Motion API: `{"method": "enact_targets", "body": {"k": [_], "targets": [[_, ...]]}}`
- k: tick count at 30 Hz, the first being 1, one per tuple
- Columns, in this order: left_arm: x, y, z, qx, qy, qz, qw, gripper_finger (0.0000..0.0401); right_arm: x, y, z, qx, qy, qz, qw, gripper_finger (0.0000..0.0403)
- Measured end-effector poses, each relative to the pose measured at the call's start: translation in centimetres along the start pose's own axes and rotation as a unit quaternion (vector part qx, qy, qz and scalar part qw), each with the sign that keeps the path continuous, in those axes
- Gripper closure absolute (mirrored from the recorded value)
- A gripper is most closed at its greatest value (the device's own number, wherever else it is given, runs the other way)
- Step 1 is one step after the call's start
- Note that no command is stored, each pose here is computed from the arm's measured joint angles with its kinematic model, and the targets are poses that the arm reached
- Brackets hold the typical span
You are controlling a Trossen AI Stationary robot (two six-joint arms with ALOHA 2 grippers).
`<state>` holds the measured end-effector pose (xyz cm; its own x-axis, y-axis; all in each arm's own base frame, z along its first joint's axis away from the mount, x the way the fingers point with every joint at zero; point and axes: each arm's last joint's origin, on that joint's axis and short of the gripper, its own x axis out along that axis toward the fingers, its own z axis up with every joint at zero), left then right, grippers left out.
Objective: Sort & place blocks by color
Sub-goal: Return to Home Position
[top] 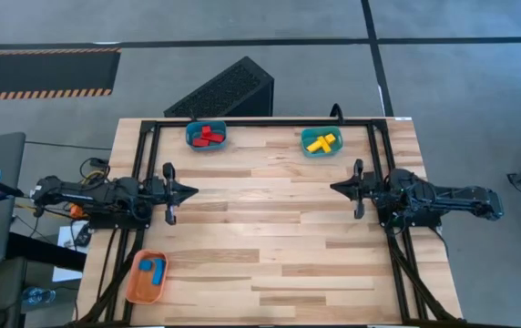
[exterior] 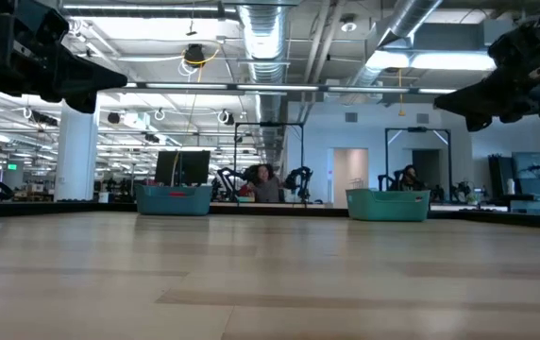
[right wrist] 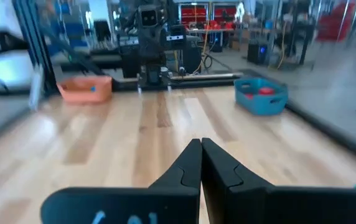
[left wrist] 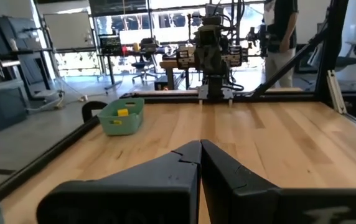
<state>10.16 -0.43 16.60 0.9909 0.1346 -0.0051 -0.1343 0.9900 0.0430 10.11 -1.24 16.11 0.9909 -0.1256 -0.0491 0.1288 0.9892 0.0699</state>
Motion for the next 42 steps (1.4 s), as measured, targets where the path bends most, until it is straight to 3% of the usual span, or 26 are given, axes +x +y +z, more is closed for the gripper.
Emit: {"method": "enact_targets", "body": {"k": [3,6,42], "targets": [[0.0,0.0,0.0,0.009,0.0,0.0,1.0,0.0401,0.0,0.01,0.01,-0.065,0.0,0.0,0.998,0.0381],[0.0,0.0,0.0,0.008,0.0,0.0,1.0,0.0401,0.0,0.01,0.01,-0.086,-0.001,0.0,0.996,0.0381],[0.0,0.0,0.0,-0.001,0.0,-0.001,1.0,0.0401,0.0,0.01,0.03,-0.088,-0.002,0.001,0.996,0.0381]]}}
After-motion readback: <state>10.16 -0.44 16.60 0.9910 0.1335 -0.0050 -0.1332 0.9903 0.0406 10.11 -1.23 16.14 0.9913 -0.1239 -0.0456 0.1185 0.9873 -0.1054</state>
